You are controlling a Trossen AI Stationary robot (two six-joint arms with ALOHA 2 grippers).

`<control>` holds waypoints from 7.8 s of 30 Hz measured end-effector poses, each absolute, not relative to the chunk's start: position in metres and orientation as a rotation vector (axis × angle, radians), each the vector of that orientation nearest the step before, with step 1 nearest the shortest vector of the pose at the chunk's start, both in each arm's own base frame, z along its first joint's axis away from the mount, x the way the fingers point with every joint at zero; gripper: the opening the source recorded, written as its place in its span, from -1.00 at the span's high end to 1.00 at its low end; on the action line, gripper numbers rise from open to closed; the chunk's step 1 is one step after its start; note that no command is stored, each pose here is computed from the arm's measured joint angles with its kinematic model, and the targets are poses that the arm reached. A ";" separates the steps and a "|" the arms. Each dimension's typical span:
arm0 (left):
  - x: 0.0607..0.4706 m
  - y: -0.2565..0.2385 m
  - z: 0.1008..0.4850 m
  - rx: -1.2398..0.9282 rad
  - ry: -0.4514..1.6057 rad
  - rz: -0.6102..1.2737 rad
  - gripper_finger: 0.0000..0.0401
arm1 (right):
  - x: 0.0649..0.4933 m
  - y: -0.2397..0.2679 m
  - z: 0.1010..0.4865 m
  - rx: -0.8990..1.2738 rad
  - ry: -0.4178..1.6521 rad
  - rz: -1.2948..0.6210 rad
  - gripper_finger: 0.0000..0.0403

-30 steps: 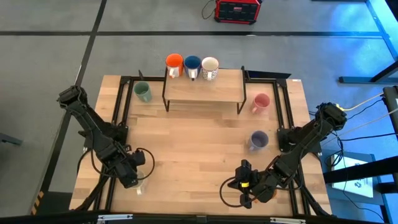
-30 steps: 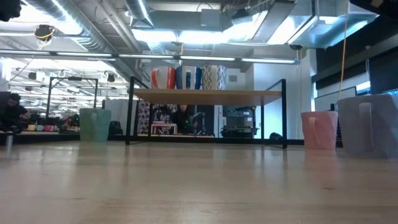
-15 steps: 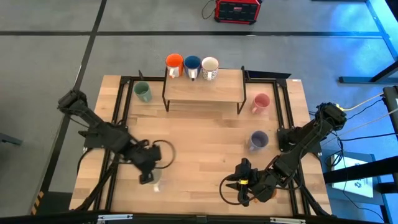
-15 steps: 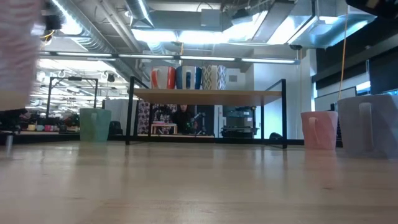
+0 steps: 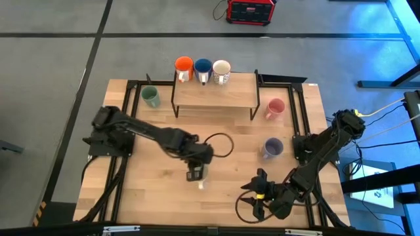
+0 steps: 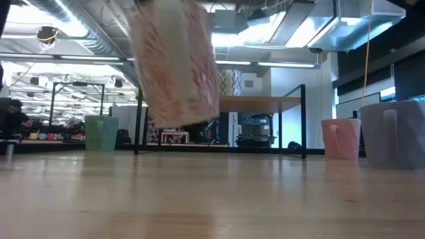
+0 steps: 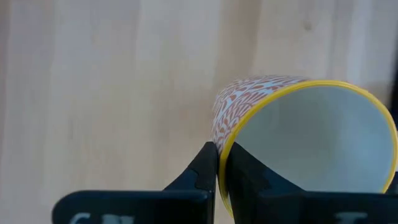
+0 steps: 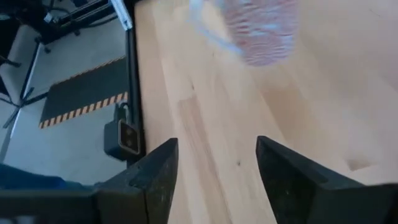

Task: Place coffee mugs
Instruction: Put the orange pattern mug on the shelf, then put the blue mug on the shelf

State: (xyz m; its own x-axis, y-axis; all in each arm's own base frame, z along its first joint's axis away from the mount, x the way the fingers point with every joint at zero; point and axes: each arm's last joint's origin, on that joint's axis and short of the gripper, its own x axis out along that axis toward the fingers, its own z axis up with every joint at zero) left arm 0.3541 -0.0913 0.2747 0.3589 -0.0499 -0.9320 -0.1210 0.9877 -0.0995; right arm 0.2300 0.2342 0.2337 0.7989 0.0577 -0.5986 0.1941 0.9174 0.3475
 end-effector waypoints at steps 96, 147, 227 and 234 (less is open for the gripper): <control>0.308 -0.133 0.191 -0.247 0.716 0.162 0.55 | 0.320 0.176 0.113 0.095 0.405 0.045 0.02; 0.223 -0.088 0.328 -0.297 0.613 0.021 0.55 | 0.306 0.122 0.235 0.031 0.350 0.024 0.99; 0.208 0.020 0.356 -0.253 0.416 0.440 0.55 | 0.222 -0.203 0.253 -0.154 0.412 -0.107 0.36; 0.208 0.020 0.356 -0.253 0.416 0.440 0.55 | 0.210 -0.193 0.265 -0.156 0.456 -0.171 0.37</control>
